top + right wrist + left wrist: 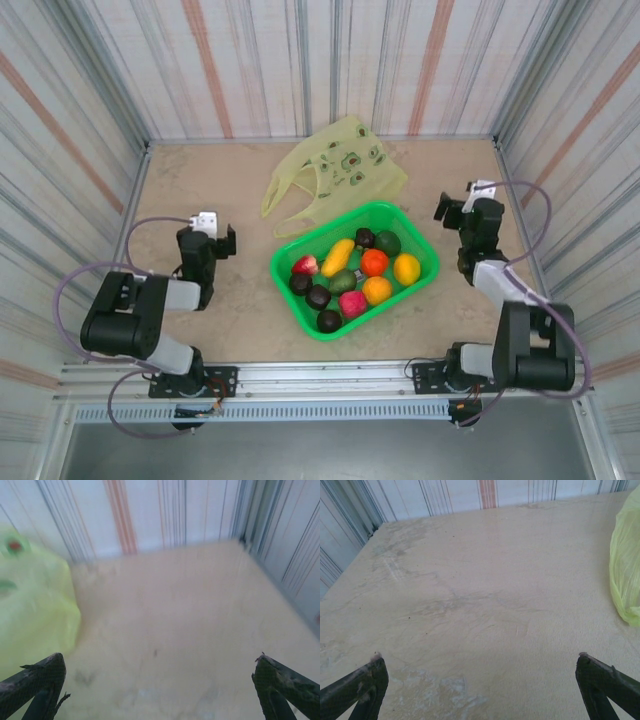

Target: Place the fake fruits into the plastic bag and tie a complex knot

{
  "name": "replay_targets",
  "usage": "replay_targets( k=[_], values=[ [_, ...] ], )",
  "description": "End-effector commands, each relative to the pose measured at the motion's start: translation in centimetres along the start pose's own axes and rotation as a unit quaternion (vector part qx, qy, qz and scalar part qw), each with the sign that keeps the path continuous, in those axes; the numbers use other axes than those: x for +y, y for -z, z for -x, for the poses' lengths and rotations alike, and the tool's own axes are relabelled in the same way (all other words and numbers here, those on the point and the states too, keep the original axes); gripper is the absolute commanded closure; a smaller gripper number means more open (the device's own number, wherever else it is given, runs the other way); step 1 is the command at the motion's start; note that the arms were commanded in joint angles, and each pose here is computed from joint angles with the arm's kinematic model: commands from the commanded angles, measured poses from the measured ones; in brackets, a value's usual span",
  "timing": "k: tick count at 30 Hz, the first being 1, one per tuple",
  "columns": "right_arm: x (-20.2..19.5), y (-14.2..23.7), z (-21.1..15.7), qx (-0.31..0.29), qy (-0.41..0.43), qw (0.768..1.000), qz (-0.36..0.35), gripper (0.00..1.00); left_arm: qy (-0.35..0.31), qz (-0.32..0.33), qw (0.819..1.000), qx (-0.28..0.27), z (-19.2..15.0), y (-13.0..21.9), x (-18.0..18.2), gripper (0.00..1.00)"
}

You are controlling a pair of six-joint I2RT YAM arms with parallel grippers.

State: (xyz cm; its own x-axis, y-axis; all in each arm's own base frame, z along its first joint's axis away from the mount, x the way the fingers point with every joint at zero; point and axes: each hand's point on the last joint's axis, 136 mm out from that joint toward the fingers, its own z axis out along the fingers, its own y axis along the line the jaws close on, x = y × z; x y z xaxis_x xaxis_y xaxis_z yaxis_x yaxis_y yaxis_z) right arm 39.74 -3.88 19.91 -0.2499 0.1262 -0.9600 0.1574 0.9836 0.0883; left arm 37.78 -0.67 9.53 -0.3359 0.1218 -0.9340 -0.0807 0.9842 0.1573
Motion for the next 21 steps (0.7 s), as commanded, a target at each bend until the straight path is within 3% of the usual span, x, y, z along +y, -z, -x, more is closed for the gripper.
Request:
replay_targets(
  k=[1, 3, 6, 8, 10, 12, 15, 18, 21],
  values=[
    [0.4, 1.7, 1.9, 0.002, -0.011, 1.0, -0.001, 0.01, 0.003, 0.046, 0.999, -0.001, 2.6, 0.1, 1.8, 0.01],
    [2.0, 2.4, 3.7, -0.012, -0.01, 0.999, 0.029, 0.01, -0.005, 0.034, 0.999, 0.013, 4.8, 0.5, 1.6, 0.01],
    [6.0, 4.4, 6.8, -0.023, 0.018, 0.995, 0.09, 0.01, -0.097, 0.015, 0.993, -0.06, 10.0, 3.7, -1.7, 0.01],
    [8.6, 6.2, 8.7, -0.036, 0.042, 0.991, 0.121, 0.01, -0.079, -0.027, 0.99, -0.116, 13.3, 6.6, -3.9, 0.01],
    [11.1, 9.0, 11.0, -0.054, 0.047, 0.985, 0.159, 0.01, -0.048, -0.116, 0.978, -0.166, 16.6, 10.3, -7.2, 0.01],
    [13.5, 11.8, 12.2, -0.045, 0.05, 0.979, 0.194, 0.01, -0.01, -0.177, 0.969, -0.174, 19.2, 13.6, -9.3, 0.01],
    [14.7, 15.0, 12.8, -0.007, 0.023, 0.982, 0.188, 0.01, 0.081, -0.199, 0.972, -0.091, 20.4, 17.6, -8.9, 0.01],
    [12.7, 17.3, 10.6, 0.09, -0.085, 0.98, 0.158, 0.01, 0.127, -0.238, 0.962, 0.033, 18.4, 20.9, -8.5, 0.01],
    [12.8, 18.2, 9.6, 0.077, -0.13, 0.963, 0.224, 0.01, 0.135, -0.265, 0.95, 0.098, 16.4, 22.9, -8.2, 0.01]
  ],
)
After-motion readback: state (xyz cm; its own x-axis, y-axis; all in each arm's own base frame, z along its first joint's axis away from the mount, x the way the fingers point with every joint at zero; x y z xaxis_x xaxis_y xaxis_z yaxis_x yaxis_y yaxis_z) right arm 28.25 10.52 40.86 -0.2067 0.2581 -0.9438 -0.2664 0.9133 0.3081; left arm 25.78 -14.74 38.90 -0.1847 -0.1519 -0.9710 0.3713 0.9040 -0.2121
